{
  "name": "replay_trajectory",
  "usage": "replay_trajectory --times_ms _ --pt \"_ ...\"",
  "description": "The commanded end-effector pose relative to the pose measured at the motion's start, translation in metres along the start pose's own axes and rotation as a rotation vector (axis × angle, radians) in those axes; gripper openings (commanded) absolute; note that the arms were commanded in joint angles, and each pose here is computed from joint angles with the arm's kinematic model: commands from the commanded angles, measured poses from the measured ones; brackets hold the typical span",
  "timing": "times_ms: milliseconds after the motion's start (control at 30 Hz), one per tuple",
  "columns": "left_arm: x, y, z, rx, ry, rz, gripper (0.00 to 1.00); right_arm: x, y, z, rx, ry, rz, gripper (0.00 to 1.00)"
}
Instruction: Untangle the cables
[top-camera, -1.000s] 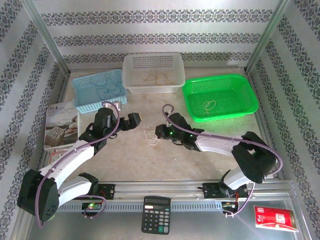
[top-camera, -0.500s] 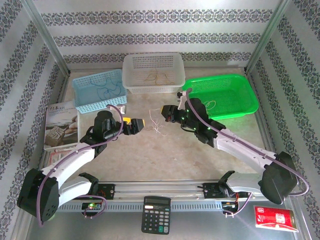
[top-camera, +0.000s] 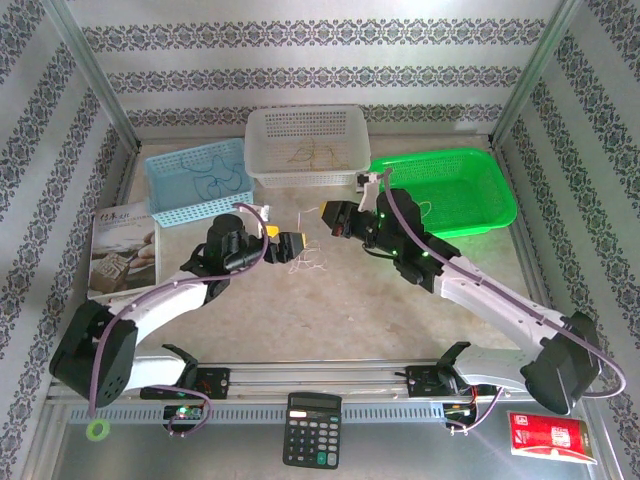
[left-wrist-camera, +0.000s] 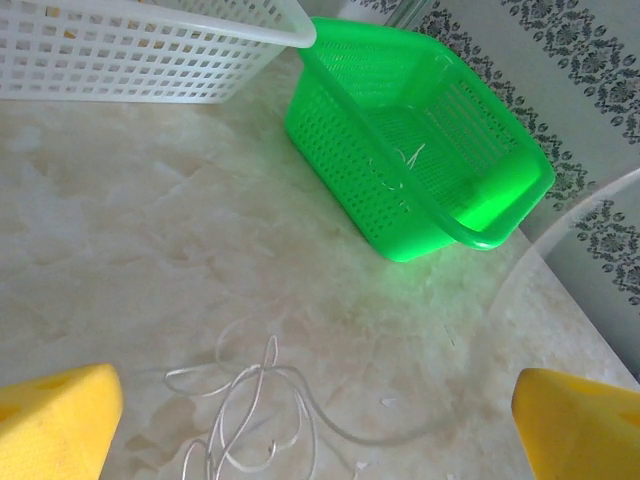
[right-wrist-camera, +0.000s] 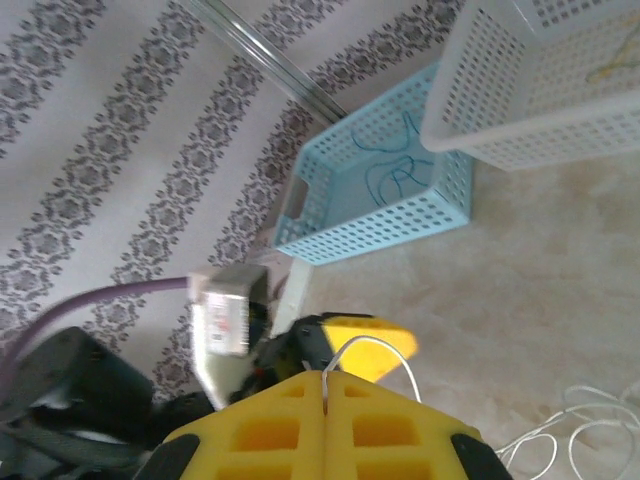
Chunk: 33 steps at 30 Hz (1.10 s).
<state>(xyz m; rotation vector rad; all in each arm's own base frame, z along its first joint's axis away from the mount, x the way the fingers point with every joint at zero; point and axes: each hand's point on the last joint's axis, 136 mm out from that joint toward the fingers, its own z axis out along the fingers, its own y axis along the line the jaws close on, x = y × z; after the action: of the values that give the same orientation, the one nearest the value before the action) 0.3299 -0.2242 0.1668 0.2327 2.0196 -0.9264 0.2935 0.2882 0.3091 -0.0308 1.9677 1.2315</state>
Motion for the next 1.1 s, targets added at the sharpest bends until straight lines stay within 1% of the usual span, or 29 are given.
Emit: replay_trajectory --times_ms 0,67,133,233,433,533,600,633,667,733,767,900,1067 --pt "-0.025 -0.017 0.008 0.057 -0.085 0.033 1.00 -0.021 0.043 -0.012 -0.116 -0.044 -0.005 0.00" --pt "-0.019 -0.015 0.013 0.063 -0.072 0.025 0.99 -0.029 0.054 -0.015 -0.141 -0.058 -0.007 0.00" --pt "-0.012 -0.012 0.018 0.064 -0.057 0.014 0.93 -0.038 0.065 -0.017 -0.168 -0.068 -0.008 0.00" --pt "-0.001 -0.003 0.025 0.052 -0.040 -0.006 0.78 -0.054 0.086 -0.023 -0.225 -0.096 -0.008 0.00" --pt "0.016 0.008 0.035 0.041 0.002 -0.036 0.53 -0.091 0.125 -0.041 -0.335 -0.154 0.001 0.00" --pt "0.025 0.013 0.037 0.026 0.022 -0.051 0.35 -0.114 0.136 -0.056 -0.362 -0.203 -0.008 0.00" --pt "0.030 0.017 0.037 0.012 0.035 -0.061 0.17 -0.127 0.139 -0.067 -0.374 -0.233 -0.004 0.00" --pt "0.033 0.021 0.037 -0.003 0.042 -0.069 0.13 -0.132 0.141 -0.072 -0.379 -0.244 -0.007 0.00" --pt "0.036 0.023 0.037 -0.016 0.054 -0.077 0.12 -0.137 0.142 -0.077 -0.379 -0.259 -0.013 0.00" --pt "0.041 0.027 0.037 -0.034 0.070 -0.088 0.12 -0.147 0.140 -0.088 -0.370 -0.295 -0.018 0.00" --pt "0.043 0.028 0.036 -0.038 0.076 -0.094 0.15 -0.154 0.138 -0.095 -0.360 -0.319 -0.020 0.00" --pt "0.049 0.031 0.034 -0.050 0.089 -0.107 0.19 -0.179 0.122 -0.122 -0.308 -0.416 -0.022 0.00" --pt "0.053 0.033 0.032 -0.059 0.097 -0.110 0.16 -0.206 0.099 -0.153 -0.253 -0.520 0.007 0.00"
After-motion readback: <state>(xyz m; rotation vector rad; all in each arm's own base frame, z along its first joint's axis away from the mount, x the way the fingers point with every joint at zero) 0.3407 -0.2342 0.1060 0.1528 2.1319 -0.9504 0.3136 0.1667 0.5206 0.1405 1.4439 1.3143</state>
